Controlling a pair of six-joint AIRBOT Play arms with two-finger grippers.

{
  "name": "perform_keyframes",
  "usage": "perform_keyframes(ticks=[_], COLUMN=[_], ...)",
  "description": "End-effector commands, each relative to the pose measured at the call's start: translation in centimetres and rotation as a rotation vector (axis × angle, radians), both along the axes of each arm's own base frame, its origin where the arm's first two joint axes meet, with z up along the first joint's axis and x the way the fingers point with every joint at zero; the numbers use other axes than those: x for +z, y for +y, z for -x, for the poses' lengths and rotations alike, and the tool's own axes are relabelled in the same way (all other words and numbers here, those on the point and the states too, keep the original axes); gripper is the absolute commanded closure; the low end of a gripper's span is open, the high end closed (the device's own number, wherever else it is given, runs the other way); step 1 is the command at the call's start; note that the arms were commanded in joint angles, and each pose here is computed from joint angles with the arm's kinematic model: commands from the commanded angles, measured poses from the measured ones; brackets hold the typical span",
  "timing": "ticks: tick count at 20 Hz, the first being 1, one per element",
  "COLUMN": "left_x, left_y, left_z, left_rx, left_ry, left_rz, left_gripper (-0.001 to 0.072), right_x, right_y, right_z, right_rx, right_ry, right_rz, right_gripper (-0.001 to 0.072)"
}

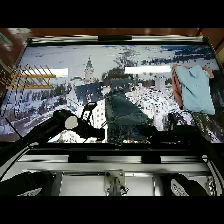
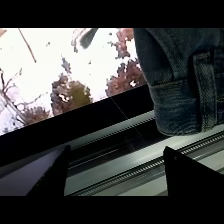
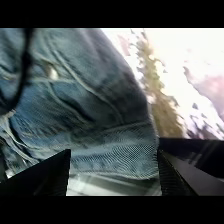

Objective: Fold the shirts.

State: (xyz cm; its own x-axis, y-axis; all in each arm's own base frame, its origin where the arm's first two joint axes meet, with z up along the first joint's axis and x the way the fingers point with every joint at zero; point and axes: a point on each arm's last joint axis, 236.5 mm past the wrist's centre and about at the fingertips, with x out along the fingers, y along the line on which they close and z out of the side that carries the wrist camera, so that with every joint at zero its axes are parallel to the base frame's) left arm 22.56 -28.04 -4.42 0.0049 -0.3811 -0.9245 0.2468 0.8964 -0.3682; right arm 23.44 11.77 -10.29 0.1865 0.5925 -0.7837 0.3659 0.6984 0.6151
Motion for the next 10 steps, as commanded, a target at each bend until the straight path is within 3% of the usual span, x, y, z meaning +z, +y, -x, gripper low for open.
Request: perform_keyframes(ticks=[1, 2, 3, 4, 10], left_x=[0.0, 0.0, 0.1, 0.1, 1.2], left_y=[0.1, 0.0, 0.0, 0.0, 1.0], left_z=[-0.3, -0.5, -0.7, -0.9, -3.2], left_rx=[0.0, 0.002, 0.005, 0.008, 0.061], left_ry=[-0.013, -0.021, -0.031, -0.032, -0.058], left_rz=[-0.003, 0.0, 0.003, 0.004, 0.021], left_gripper=[-0.0007, -0.0007, -0.0007, -0.0006, -0.0006], right_x=[-0.9, -0.6, -0.2, 0.2, 13.6], right_y=[0.7, 1.3, 1.9, 2.3, 3.9], right_z=[-1.6, -1.7, -1.8, -1.8, -6.7], right_rx=[-0.042, -0.045, -0.046, -0.034, 0.258], right_ry=[-0.037, -0.042, -0.043, -0.044, -0.472], right_rz=[0.039, 0.019, -0.005, -0.02, -0.007], right_gripper=[0.0069, 0.0202, 0.0485, 0.0629, 0.0628])
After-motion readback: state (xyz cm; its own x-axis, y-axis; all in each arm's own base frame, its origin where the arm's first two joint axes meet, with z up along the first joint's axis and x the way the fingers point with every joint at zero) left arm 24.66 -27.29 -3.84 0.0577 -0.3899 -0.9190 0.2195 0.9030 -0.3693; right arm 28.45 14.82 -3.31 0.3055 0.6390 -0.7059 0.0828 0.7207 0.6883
